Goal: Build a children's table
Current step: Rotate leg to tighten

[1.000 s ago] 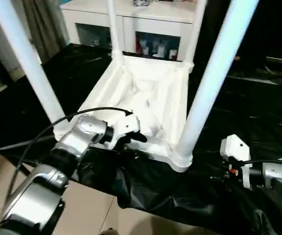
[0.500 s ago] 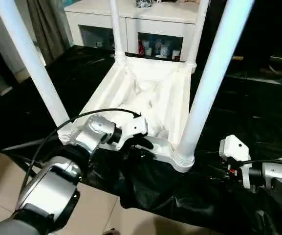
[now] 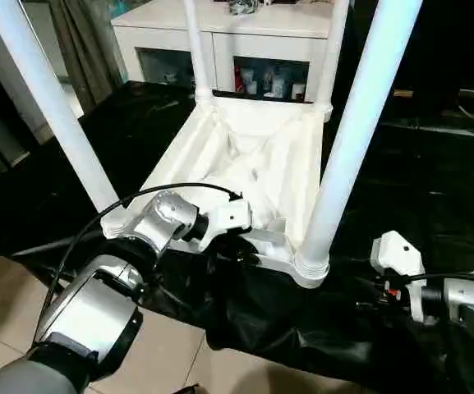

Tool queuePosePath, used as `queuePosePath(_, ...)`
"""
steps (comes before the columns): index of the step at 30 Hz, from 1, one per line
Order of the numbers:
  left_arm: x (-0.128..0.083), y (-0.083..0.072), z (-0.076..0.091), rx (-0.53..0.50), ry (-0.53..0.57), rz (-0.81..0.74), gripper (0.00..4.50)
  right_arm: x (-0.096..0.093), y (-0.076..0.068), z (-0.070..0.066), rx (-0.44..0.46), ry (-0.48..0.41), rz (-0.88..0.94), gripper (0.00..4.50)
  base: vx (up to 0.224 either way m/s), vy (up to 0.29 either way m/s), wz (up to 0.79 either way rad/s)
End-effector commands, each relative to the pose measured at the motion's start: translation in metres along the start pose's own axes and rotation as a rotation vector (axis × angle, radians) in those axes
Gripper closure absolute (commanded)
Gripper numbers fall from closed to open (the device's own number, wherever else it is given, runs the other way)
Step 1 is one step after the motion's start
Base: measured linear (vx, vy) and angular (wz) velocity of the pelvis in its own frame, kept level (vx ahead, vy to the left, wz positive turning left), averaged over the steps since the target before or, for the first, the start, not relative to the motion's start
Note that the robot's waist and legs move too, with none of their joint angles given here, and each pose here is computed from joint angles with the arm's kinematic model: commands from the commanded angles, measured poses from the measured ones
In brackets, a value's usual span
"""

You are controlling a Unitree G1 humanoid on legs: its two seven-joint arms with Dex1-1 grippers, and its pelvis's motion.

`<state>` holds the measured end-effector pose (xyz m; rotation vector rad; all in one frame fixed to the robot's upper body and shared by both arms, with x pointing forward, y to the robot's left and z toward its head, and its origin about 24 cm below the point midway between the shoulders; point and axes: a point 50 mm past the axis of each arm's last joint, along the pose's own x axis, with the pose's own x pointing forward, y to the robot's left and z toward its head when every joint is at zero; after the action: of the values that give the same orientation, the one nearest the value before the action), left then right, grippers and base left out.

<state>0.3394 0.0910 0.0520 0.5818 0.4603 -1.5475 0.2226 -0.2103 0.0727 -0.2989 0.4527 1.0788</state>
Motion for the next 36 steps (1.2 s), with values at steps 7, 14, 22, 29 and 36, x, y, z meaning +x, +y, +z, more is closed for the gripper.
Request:
queuePosePath(7,-0.007,0.000,-0.009,-0.070,-0.054,0.069,4.47,-0.003,-0.004,0.001,-0.040,-0.016,-0.018,1.21,0.000,0.000,0.00)
queuePosePath(14,-0.030,-0.018,-0.051,-0.191,-0.119,0.231,4.47,0.014,-0.023,0.007,0.043,-0.205,-0.163,1.21,0.000,0.000,0.00)
queuePosePath(22,-0.043,-0.042,-0.063,-0.175,-0.120,0.232,4.50,0.033,-0.037,-0.009,0.098,-0.240,-0.185,0.53,0.000,0.000,0.00)
queuePosePath(29,-0.042,-0.052,-0.056,-0.134,-0.095,0.180,4.50,0.056,-0.031,-0.013,0.059,-0.226,-0.082,0.04,0.000,0.000,0.00)
queuePosePath(36,-0.034,-0.052,-0.048,-0.103,-0.074,0.138,4.50,0.081,-0.034,-0.006,-0.006,-0.232,-0.067,0.04,0.000,0.000,0.00)
